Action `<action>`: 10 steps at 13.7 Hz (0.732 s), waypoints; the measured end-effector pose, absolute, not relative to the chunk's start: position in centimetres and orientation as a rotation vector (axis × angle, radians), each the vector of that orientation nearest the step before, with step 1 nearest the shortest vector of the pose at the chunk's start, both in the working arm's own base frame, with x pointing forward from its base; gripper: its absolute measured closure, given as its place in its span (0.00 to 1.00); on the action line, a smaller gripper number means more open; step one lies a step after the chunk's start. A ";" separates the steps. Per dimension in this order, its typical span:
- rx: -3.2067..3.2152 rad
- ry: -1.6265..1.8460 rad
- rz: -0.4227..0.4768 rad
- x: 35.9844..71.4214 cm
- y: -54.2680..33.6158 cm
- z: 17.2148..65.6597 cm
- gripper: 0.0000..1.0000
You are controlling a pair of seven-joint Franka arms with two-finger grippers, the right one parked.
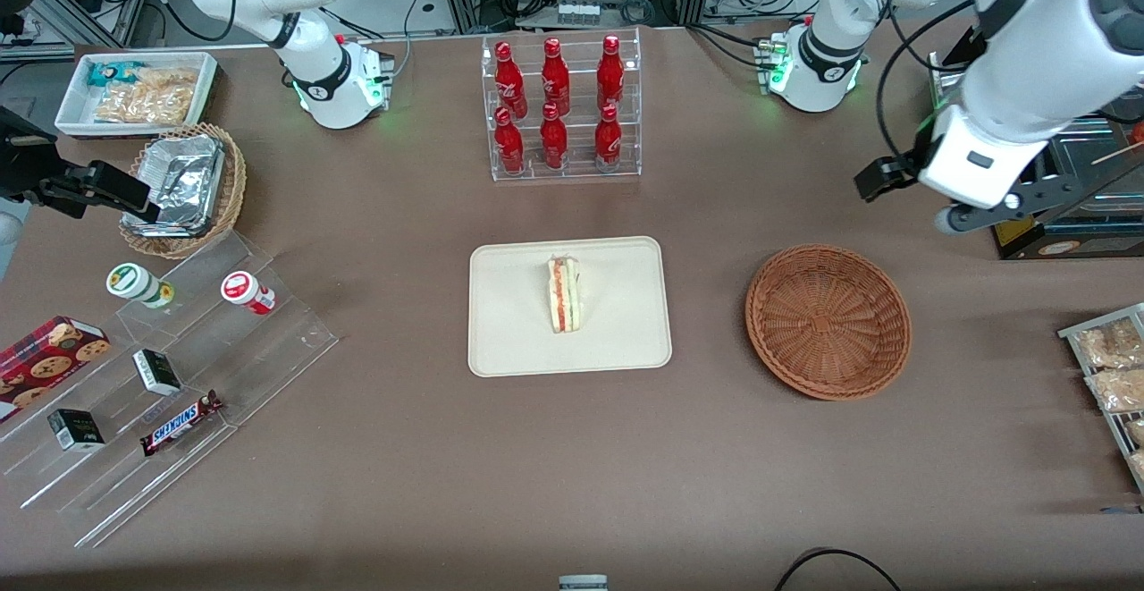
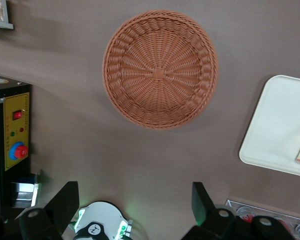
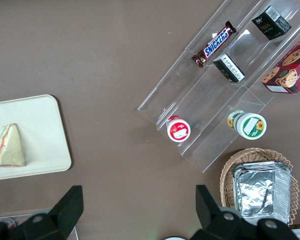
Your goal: Place sandwich from basket to tray
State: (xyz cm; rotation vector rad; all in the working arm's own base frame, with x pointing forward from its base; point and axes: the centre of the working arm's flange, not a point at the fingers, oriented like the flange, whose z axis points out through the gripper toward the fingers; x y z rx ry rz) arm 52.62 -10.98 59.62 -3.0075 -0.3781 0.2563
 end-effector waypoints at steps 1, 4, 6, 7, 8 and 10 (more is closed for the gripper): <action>-3.011 -0.384 0.256 52.7 -10.2 59.8 0.00; -3.034 -0.359 0.262 52.7 -7.8 60.5 0.00; -3.067 -0.286 0.266 52.8 -5.6 60.9 0.00; -3.085 -0.226 0.256 52.9 -4.8 61.4 0.00; -3.097 -0.159 0.243 52.9 -4.4 61.9 0.00; -3.104 -0.073 0.225 52.7 -5.0 62.5 0.00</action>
